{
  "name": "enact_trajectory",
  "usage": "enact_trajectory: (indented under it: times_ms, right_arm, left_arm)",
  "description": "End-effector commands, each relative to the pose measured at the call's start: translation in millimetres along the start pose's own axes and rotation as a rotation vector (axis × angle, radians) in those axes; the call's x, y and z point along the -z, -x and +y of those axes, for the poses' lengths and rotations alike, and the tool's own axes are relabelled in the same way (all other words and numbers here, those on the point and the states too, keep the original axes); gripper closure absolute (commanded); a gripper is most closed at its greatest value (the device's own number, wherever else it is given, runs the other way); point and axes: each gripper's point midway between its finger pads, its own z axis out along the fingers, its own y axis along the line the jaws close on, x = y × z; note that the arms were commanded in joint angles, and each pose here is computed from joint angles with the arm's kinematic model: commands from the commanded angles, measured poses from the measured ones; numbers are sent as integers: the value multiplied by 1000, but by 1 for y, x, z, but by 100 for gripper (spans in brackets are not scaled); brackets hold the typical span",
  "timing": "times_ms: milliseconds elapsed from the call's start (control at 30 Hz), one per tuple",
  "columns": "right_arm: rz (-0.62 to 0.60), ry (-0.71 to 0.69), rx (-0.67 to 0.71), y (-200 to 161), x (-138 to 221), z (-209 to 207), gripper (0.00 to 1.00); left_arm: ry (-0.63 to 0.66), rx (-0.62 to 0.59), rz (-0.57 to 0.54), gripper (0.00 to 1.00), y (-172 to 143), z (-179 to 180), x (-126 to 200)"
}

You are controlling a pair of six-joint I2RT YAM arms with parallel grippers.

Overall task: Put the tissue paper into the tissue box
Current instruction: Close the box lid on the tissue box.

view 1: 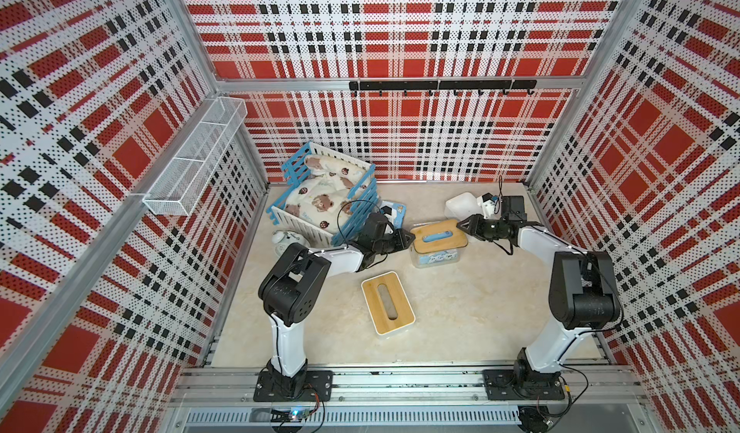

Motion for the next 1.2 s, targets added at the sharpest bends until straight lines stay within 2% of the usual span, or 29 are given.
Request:
enact_trajectory:
  times_ms: [0,333,533,833,1167]
  right_arm:
    - [45,-11,-17,-11,-4,1,64]
    - [41,-15,-24,-11,-4,0,63]
    - [39,-24,-25,-10,-3,-2,63]
    - [40,-19,-24,-10,-4,-1,63]
    - [38,-12,-27,-11,-3,0,62]
  left_arm:
    - [35,17,78,68,-26,12,1]
    - [29,35,79,67,-24,14,3]
    - [51,66,50,45,-21,24,13]
    - [-14,76,110,23,-38,11,5]
    - [-79,114,116,12,-42,-2,5]
